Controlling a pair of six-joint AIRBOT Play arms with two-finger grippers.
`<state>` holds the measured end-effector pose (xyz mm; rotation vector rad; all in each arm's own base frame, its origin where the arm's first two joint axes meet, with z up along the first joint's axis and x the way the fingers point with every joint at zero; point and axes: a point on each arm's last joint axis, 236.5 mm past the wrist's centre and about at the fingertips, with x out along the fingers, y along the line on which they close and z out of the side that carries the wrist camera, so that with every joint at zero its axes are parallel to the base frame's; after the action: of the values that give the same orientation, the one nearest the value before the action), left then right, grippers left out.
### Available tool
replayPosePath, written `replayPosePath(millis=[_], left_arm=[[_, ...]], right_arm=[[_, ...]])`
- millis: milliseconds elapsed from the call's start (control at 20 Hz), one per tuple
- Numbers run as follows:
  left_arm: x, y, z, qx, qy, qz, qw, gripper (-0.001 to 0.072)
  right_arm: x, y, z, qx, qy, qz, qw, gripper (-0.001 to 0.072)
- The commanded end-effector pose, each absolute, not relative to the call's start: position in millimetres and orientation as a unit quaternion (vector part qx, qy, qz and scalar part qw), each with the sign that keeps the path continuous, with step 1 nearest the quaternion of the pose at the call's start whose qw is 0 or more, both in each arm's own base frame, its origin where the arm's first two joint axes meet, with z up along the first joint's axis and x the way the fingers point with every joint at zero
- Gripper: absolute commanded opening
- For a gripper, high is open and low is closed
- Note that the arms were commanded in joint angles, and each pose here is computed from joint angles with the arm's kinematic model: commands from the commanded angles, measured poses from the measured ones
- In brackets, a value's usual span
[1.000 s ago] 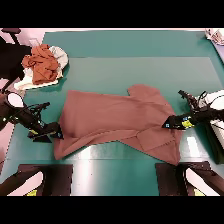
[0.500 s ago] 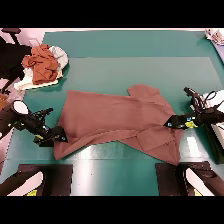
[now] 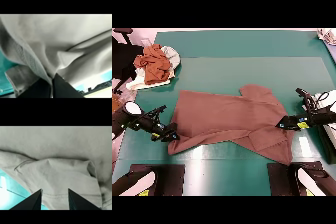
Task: Fold the shirts.
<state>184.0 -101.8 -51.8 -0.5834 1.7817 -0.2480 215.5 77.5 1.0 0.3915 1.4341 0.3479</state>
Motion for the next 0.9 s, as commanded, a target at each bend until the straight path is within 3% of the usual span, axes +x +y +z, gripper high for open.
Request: replayPosePath(millis=[0, 350, 400, 450, 500, 700, 850], left_arm=[[191.9, -101.0, -34.6, -0.236, 0.76, -0.125, 0.592, 0.0029], [196.4, -99.4, -24.6, -0.23, 0.759, -0.127, 0.596, 0.0029], [194.9, -99.3, -24.4, -0.229, 0.761, -0.127, 0.593, 0.0029], [194.4, -99.3, -24.2, -0.229, 0.762, -0.128, 0.592, 0.0029], [194.7, -99.3, -24.3, -0.229, 0.761, -0.128, 0.593, 0.0029], [195.2, -99.3, -24.4, -0.229, 0.761, -0.128, 0.594, 0.0029], [198.6, -98.9, -25.4, -0.23, 0.756, -0.126, 0.6, 0.0029]], right_arm=[[210.9, 69.3, -3.5, 0.16, 0.659, 0.147, 0.72, 0.0383], [199.4, 60.9, -47.3, 0.147, 0.668, 0.128, 0.718, 0.0385], [202.8, 57.1, -48.6, 0.138, 0.663, 0.126, 0.725, 0.0407], [205.2, 53.3, -48.3, 0.13, 0.66, 0.122, 0.73, 0.0492], [208.0, 51.2, -46.0, 0.125, 0.657, 0.121, 0.733, 0.0522], [223.3, 46.7, -45.0, 0.123, 0.637, 0.111, 0.752, 0.0524], [228.2, 73.1, -48.6, 0.182, 0.643, 0.142, 0.73, 0.0523]])
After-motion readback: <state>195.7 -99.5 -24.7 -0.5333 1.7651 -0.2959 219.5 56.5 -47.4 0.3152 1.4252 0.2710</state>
